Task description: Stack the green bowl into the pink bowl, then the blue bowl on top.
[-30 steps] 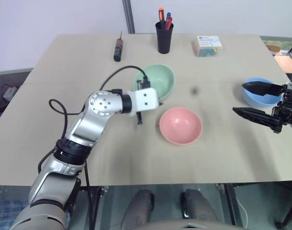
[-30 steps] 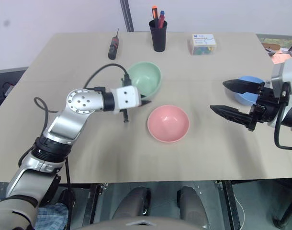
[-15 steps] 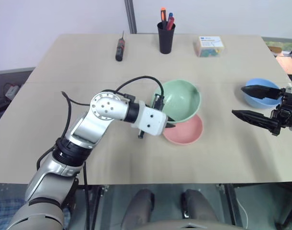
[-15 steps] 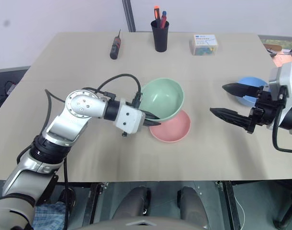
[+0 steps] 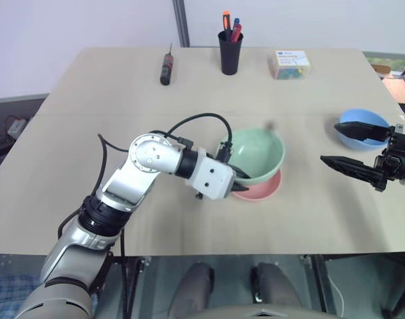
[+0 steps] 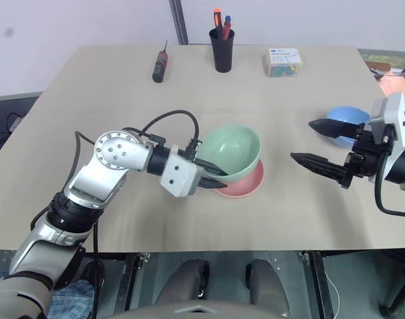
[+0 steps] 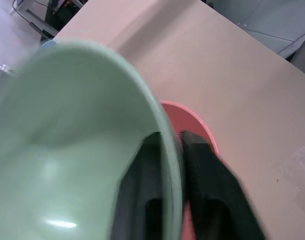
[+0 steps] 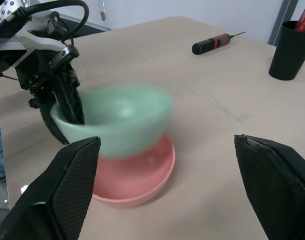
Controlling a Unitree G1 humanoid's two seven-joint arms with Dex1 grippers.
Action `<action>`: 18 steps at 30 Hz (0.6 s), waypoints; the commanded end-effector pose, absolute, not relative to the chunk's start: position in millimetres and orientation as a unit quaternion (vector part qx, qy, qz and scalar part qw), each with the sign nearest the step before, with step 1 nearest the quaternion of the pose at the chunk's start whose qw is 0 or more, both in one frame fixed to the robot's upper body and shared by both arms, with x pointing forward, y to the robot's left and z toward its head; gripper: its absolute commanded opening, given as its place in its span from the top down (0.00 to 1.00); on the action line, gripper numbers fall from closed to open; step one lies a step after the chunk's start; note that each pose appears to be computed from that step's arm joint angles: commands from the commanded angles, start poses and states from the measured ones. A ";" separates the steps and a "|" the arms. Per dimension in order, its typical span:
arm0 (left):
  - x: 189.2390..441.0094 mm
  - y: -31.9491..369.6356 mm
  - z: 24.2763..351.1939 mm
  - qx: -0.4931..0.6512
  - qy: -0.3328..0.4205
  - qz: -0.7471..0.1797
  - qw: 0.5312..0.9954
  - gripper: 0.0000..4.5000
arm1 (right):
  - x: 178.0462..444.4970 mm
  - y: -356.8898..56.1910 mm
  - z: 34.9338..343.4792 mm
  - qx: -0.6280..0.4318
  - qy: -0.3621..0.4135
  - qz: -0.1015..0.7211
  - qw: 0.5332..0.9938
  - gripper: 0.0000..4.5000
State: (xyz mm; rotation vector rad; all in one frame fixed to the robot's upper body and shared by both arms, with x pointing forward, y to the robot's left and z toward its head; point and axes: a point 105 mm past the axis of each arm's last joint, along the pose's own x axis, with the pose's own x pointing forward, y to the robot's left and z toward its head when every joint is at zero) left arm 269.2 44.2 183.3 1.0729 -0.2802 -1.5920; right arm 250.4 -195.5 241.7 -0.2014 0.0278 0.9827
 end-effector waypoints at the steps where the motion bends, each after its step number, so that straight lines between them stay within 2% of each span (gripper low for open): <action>1: 278.3 43.5 195.2 0.465 -0.144 -0.653 0.581 0.39 | 246.8 -195.8 250.5 -0.117 -0.004 0.470 0.875 0.00; 6: 285.7 45.9 213.3 0.424 -0.177 -0.636 0.620 0.39 | 247.3 -195.4 247.8 -0.118 0.000 0.473 0.873 0.00; 10: 299.8 53.6 231.6 0.346 -0.190 -0.607 0.690 0.39 | 249.8 -196.4 245.8 -0.119 0.001 0.471 0.874 0.00; 13: 316.9 74.7 244.1 0.257 -0.181 -0.563 0.764 0.39 | 252.6 -198.2 244.2 -0.122 0.005 0.468 0.875 0.00; 18: 322.7 100.2 248.9 0.160 -0.156 -0.529 0.819 0.39 | 264.0 -205.9 243.3 -0.132 0.012 0.451 0.883 0.00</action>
